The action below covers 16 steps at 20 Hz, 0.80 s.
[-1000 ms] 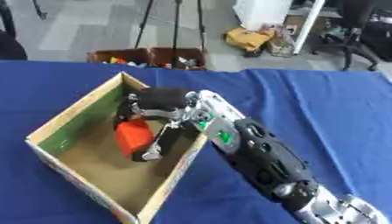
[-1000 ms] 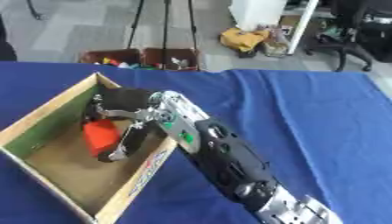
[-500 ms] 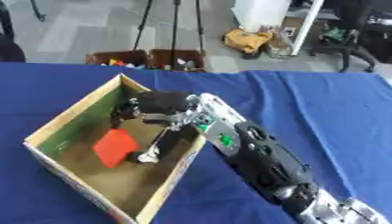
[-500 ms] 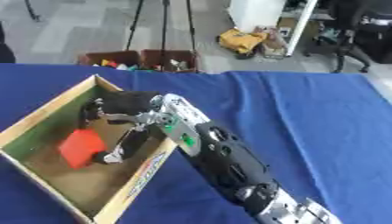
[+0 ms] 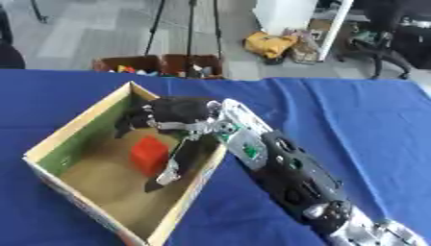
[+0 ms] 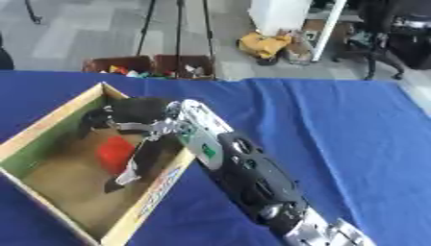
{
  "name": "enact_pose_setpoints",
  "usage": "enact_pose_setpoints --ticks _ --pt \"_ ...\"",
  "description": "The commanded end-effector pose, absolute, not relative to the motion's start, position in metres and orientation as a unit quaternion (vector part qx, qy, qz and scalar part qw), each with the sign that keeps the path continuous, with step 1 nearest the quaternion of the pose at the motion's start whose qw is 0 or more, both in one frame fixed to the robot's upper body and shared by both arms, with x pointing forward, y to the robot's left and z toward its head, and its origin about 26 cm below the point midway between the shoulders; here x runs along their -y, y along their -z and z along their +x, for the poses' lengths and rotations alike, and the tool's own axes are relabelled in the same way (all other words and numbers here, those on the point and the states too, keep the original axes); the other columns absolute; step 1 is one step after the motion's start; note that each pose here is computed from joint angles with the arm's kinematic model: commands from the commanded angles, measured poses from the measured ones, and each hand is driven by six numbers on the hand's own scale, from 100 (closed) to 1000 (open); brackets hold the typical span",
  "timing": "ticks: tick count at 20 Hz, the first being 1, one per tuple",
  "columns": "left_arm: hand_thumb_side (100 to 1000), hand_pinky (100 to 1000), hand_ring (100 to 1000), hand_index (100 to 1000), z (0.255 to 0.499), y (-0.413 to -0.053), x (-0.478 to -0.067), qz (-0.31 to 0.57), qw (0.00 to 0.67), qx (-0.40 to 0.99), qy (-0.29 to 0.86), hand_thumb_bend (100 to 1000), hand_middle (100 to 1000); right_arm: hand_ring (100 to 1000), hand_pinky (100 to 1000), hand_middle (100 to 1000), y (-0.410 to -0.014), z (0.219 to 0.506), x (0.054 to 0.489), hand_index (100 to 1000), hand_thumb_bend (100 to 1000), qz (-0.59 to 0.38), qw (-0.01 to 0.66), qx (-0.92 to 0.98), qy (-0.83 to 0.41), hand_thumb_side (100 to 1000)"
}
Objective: Pick up objects on the table and place them in the box.
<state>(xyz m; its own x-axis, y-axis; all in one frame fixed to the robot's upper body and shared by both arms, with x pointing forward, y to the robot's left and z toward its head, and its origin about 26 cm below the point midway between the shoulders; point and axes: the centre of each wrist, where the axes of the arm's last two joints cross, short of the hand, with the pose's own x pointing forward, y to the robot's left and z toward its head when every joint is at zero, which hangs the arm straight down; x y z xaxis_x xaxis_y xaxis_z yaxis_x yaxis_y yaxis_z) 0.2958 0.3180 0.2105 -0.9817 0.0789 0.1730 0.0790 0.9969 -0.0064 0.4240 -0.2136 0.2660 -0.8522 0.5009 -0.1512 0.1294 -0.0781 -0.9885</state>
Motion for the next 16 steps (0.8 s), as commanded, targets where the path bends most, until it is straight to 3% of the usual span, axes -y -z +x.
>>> enact_pose_setpoints --ticks 1,5,9,10,16 --pt "802 470 674 863 0.292 -0.217 -0.321 -0.033 0.076 0.996 0.009 100 789 878 843 876 -0.286 0.416 0.22 885 593 -0.246 0.122 0.687 -0.673 612" --pt "802 470 674 863 0.291 -0.216 -0.322 -0.03 0.078 0.996 0.007 100 789 877 845 875 -0.308 0.399 0.225 881 549 -0.237 0.116 0.74 -0.619 627" --pt "802 470 675 863 0.291 -0.216 -0.323 -0.028 0.08 0.996 0.005 100 789 875 848 870 -0.337 0.372 0.228 875 366 -0.215 0.103 0.809 -0.538 641" --pt "802 470 675 863 0.291 -0.216 -0.323 -0.028 0.08 0.996 0.005 100 789 871 850 864 -0.342 0.364 0.229 871 272 -0.209 0.1 0.825 -0.516 650" --pt "803 471 676 864 0.29 -0.215 -0.325 -0.023 0.082 0.996 0.005 100 790 868 859 852 -0.371 0.321 0.245 866 100 -0.186 0.071 0.912 -0.359 728"
